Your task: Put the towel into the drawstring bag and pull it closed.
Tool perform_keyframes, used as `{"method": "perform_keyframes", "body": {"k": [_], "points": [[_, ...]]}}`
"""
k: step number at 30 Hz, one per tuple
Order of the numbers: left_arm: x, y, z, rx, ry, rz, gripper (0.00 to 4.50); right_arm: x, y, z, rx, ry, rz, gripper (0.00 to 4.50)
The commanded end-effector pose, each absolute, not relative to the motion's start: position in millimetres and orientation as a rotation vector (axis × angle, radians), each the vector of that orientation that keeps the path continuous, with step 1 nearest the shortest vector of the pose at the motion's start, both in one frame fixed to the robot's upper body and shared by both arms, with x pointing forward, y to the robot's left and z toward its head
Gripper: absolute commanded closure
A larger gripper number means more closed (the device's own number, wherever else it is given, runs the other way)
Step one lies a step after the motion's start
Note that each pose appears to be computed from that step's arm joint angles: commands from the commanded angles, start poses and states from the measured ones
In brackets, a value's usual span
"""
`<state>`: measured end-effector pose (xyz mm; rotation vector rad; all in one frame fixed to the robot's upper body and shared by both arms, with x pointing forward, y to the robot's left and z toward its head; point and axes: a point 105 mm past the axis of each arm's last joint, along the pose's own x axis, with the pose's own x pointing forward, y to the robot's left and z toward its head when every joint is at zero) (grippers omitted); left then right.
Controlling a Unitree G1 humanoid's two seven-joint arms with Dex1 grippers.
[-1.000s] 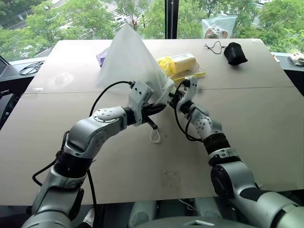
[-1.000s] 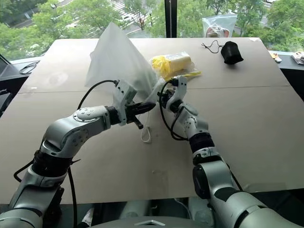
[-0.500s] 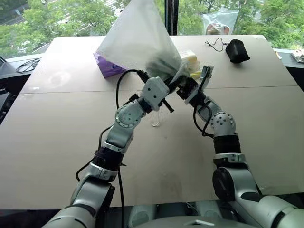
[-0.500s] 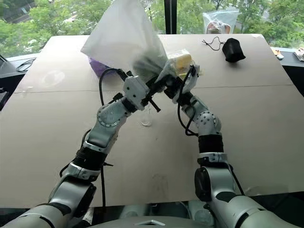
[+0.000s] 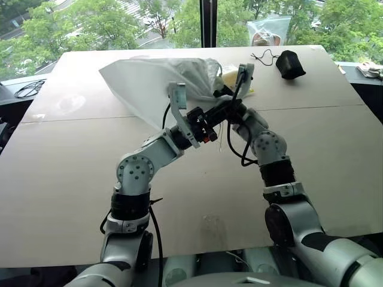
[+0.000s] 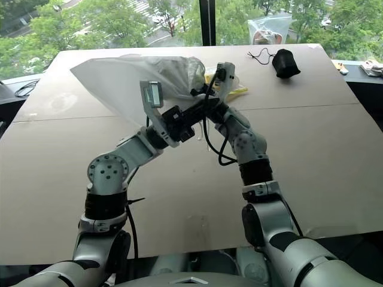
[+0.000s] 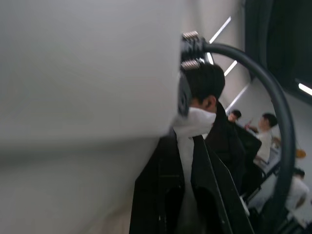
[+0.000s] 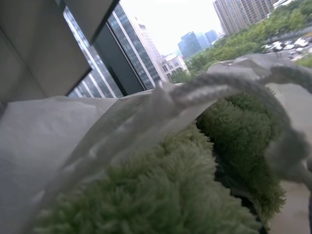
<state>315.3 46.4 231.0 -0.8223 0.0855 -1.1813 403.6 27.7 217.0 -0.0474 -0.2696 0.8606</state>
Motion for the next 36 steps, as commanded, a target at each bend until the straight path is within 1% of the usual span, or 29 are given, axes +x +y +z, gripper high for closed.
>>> {"method": "perform_keyframes", "body": {"k": [1, 3, 4, 5, 6, 7, 8, 9, 10, 11, 12, 13, 14, 16, 18, 20, 22, 24, 27, 28, 29, 30, 31, 33, 34, 36], "points": [[287.7, 22.4, 239.3, -0.676, 0.151, -1.346, 4.50, 381.1, 57.9, 177.6, -0.552, -0.420, 0.978, 4.46], [291.8, 31.4, 222.1, -0.605, 0.199, -1.287, 4.50, 381.7, 45.8, 181.0, -0.402, -0.385, 1.029, 4.46], [292.6, 35.4, 218.2, -0.583, 0.202, -1.273, 4.50, 381.4, 40.1, 184.0, -0.283, -0.350, 1.057, 4.46], [295.2, 43.8, 214.7, -0.572, 0.204, -1.244, 4.50, 380.6, 28.1, 194.1, -0.085, -0.307, 1.091, 4.46], [299.1, 52.2, 211.6, -0.550, 0.197, -1.209, 4.50, 383.4, 14.7, 202.0, 0.077, -0.265, 1.087, 4.46], [302.3, 61.2, 209.3, -0.532, 0.190, -1.180, 4.50, 373.1, 5.7, 205.0, 0.138, -0.256, 1.159, 3.84], [305.2, 69.1, 207.5, -0.519, 0.186, -1.153, 4.50, 363.8, -0.5, 204.7, 0.153, -0.243, 1.209, 3.65], [308.6, 76.0, 206.7, -0.505, 0.177, -1.128, 4.50, 360.0, -5.1, 203.2, 0.170, -0.218, 1.212, 3.24], [310.8, 81.4, 206.0, -0.495, 0.170, -1.111, 4.50, 358.7, -8.6, 201.3, 0.178, -0.194, 1.196, 2.79], [312.4, 88.5, 205.1, -0.477, 0.163, -1.096, 4.50, 358.4, -13.9, 198.3, 0.210, -0.148, 1.171, 2.46], [313.7, 94.7, 203.9, -0.457, 0.161, -1.082, 4.50, 355.9, -18.5, 196.2, 0.257, -0.102, 1.166, 1.92], [314.4, 100.3, 202.1, -0.419, 0.158, -1.071, 4.50, 355.2, -23.9, 194.5, 0.288, -0.071, 1.146, 1.55], [314.7, 104.9, 200.1, -0.389, 0.156, -1.063, 4.50, 358.3, -29.3, 192.4, 0.295, -0.050, 1.097, 1.29], [317.2, 113.1, 194.9, -0.318, 0.153, -1.036, 4.50, 362.3, -36.7, 190.5, 0.300, -0.025, 1.030, 1.29], [319.7, 117.0, 192.4, -0.258, 0.134, -1.018, 4.50, 375.6, -45.8, 178.8, 0.205, 0.020, 0.890, 1.29], [321.9, 117.8, 193.1, -0.218, 0.101, -1.010, 4.50, 389.2, -55.3, 171.1, 0.204, 0.058, 0.763, 1.29], [321.9, 115.8, 193.2, -0.210, 0.086, -1.017, 4.50, 393.1, -59.1, 169.9, 0.225, 0.061, 0.730, 1.29], [320.8, 111.6, 192.1, -0.204, 0.074, -1.030, 4.50, 393.4, -58.8, 165.8, 0.225, 0.072, 0.722, 0.97], [318.1, 108.3, 192.3, -0.212, 0.059, -1.040, 4.50, 396.8, -58.2, 160.0, 0.187, 0.093, 0.661, 0.75], [317.0, 107.6, 192.7, -0.207, 0.051, -1.043, 4.50, 400.4, -60.2, 157.0, 0.162, 0.101, 0.616, 0.56], [316.0, 106.9, 192.8, -0.202, 0.045, -1.045, 4.50, 403.9, -62.6, 152.2, 0.112, 0.111, 0.571, 0.28], [315.8, 106.2, 193.6, -0.207, 0.035, -1.041, 4.50, 407.0, -65.2, 146.4, 0.029, 0.114, 0.530, 0.04], [315.8, 106.0, 194.2, -0.212, 0.028, -1.038, 4.50, 408.6, -66.6, 142.9, -0.029, 0.112, 0.507, 0.04], [316.7, 105.0, 194.5, -0.204, 0.013, -1.029, 4.50, 410.1, -66.3, 139.5, -0.029, 0.108, 0.484, 0.04], [316.8, 104.3, 193.8, -0.200, 0.011, -1.027, 4.50, 410.2, -65.8, 137.4, -0.020, 0.116, 0.483, 0.27], [317.1, 103.8, 193.1, -0.198, 0.008, -1.023, 4.50, 409.0, -62.9, 137.0, -0.019, 0.111, 0.497, 0.92]]}}
